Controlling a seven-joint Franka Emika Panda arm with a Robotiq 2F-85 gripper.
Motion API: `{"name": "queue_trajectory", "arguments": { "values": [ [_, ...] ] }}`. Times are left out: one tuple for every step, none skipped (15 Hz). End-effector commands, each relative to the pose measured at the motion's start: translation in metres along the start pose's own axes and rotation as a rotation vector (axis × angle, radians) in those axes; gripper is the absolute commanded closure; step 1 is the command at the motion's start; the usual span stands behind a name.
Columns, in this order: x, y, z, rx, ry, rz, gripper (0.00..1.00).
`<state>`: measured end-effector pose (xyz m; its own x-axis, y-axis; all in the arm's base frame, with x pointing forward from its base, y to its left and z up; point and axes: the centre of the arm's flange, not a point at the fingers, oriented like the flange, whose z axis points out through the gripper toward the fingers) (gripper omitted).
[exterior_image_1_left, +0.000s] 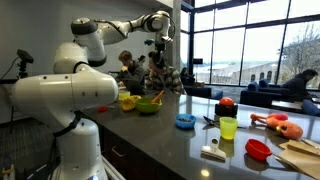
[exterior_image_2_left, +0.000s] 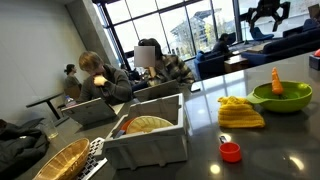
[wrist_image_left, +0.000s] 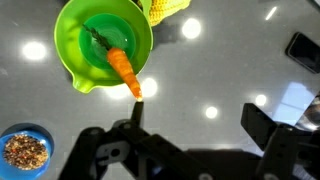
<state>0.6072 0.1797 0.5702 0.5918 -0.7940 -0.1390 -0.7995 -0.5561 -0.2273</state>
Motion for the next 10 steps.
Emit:
{"name": "queue_trajectory", "arguments": {
  "values": [
    [0.007, 0.025, 0.016, 0.025, -0.033, 0.046, 0.0],
    [0.007, 0.028, 0.016, 0.031, -0.029, 0.053, 0.0],
    [0.003, 0.03, 0.014, 0.039, -0.011, 0.05, 0.0],
    [-0.001, 0.031, 0.013, 0.048, 0.003, 0.043, 0.0],
    [-0.009, 0.029, 0.012, 0.05, 0.014, 0.025, 0.0],
    [-0.021, 0.025, 0.013, 0.049, 0.023, 0.0, 0.0],
    [-0.033, 0.02, 0.015, 0.039, 0.028, -0.028, 0.0],
    [-0.011, 0.013, 0.019, 0.034, 0.01, 0.011, 0.0],
    [-0.021, 0.01, 0.02, 0.031, 0.016, -0.006, 0.0],
    [-0.03, 0.008, 0.021, 0.028, 0.02, -0.019, 0.0]
  ]
}}
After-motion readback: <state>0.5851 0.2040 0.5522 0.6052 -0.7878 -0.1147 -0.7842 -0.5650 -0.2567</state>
